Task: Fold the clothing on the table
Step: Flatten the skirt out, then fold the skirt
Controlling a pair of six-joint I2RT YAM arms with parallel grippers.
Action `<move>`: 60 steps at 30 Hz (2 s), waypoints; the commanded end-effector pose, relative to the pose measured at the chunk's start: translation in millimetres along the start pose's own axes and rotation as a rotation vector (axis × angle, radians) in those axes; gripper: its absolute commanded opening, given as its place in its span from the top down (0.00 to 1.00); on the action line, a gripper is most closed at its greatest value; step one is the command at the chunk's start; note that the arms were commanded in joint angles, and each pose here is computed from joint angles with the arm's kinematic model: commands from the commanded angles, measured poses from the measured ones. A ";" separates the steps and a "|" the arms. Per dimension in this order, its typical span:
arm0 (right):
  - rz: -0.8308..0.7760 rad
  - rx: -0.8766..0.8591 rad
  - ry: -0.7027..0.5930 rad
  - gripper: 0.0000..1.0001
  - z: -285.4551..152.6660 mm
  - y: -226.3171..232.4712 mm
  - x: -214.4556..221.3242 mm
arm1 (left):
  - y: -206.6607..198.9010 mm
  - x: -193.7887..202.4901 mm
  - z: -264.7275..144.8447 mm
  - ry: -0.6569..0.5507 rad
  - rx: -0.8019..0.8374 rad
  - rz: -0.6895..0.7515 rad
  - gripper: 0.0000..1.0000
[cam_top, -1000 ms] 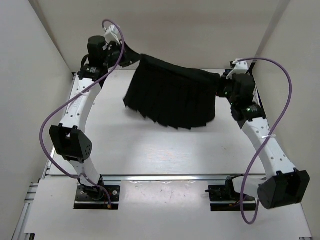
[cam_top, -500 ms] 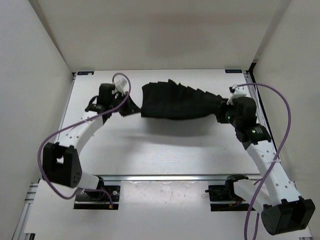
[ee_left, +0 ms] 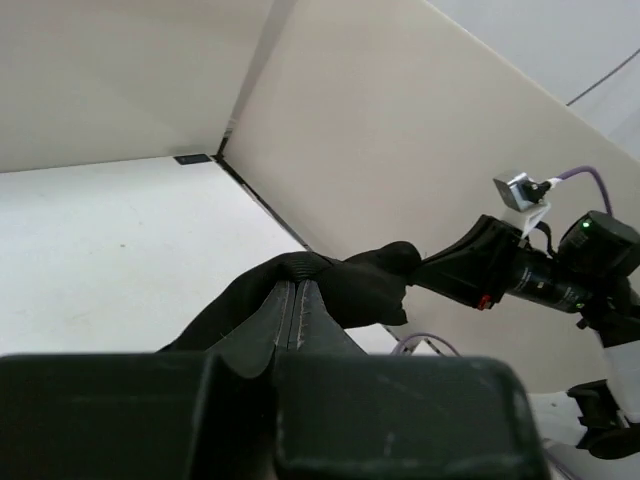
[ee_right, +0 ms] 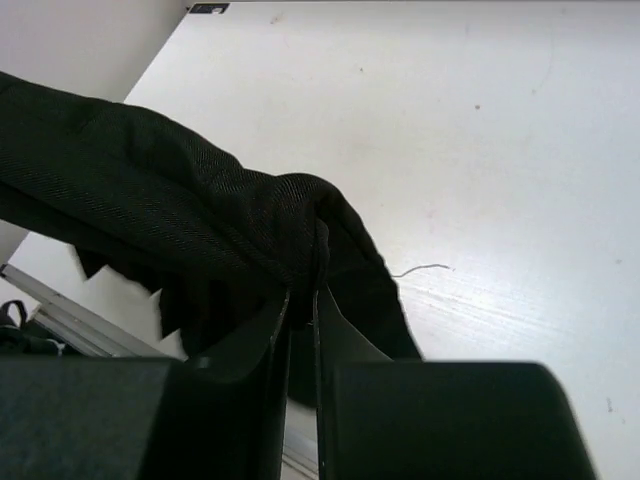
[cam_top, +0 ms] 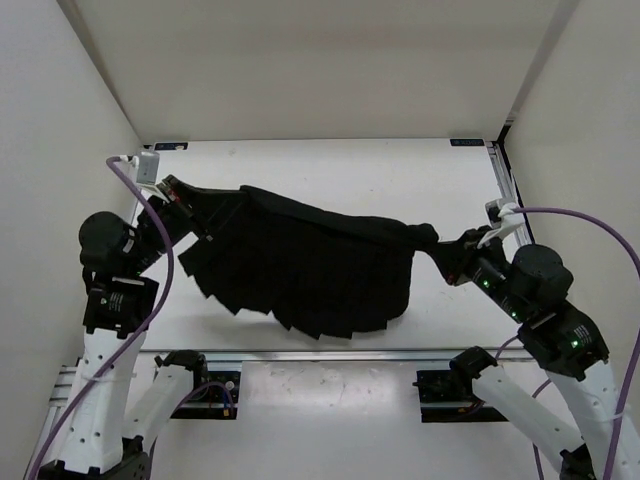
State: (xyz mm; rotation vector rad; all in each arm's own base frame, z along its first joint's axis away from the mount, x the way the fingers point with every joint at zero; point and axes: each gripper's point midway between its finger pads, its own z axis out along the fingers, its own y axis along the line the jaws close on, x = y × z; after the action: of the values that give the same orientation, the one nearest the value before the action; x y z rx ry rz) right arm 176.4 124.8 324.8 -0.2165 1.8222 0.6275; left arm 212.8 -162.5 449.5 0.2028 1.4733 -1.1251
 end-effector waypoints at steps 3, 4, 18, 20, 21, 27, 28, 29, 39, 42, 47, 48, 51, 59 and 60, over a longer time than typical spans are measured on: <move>-0.092 0.145 0.055 0.99 27.9 -25.5 2.8 | 72.1 39.6 6.7 0.039 -0.170 -0.139 1.00; -0.114 0.167 0.042 1.00 31.6 -31.3 -1.0 | 97.8 61.6 5.7 0.071 -0.236 -0.189 1.00; 0.064 0.245 0.250 1.00 144.9 -153.9 66.2 | 250.5 181.7 64.3 0.344 -0.531 -0.300 1.00; 0.041 0.238 0.275 1.00 156.7 -155.6 69.4 | 257.8 182.6 79.1 0.364 -0.515 -0.295 1.00; 0.042 0.234 0.277 1.00 163.5 -155.8 68.8 | 262.3 179.4 92.7 0.355 -0.501 -0.297 1.00; 0.049 0.220 0.318 1.00 184.7 -162.4 76.9 | 288.7 170.1 134.9 0.355 -0.479 -0.293 1.00; 0.045 0.218 0.319 1.00 189.6 -163.9 75.6 | 294.1 167.4 140.6 0.355 -0.483 -0.293 1.00; 0.059 0.238 0.331 1.00 189.8 -170.9 78.3 | 295.6 157.8 144.6 0.340 -0.482 -0.284 1.00; 0.057 0.231 0.323 1.00 188.5 -165.4 70.5 | 298.8 170.3 121.5 0.371 -0.492 -0.312 1.00; 0.102 0.207 0.354 1.00 170.4 -150.9 86.4 | 280.2 176.2 96.8 0.380 -0.482 -0.326 1.00; 0.182 0.191 0.524 1.00 132.6 -128.1 126.6 | 231.7 199.6 53.9 0.445 -0.493 -0.318 1.00; 0.204 0.182 0.573 1.00 124.7 -122.1 140.3 | 222.7 208.9 45.1 0.461 -0.492 -0.320 1.00; 0.268 0.175 0.670 1.00 102.8 -109.5 163.7 | 202.6 231.6 23.6 0.506 -0.488 -0.353 1.00; 0.408 0.167 0.941 1.00 44.8 -79.7 209.2 | 203.3 282.4 -44.7 0.641 -0.634 -0.449 1.00; 0.426 0.187 0.974 1.00 38.0 -77.5 213.3 | 204.2 290.6 -55.1 0.682 -0.674 -0.462 1.00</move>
State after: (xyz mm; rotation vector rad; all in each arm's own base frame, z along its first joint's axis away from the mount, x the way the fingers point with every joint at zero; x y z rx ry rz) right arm 209.1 111.4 95.9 -0.0228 2.7571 0.6569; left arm 254.5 -164.8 102.6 -0.2428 2.4362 -0.9513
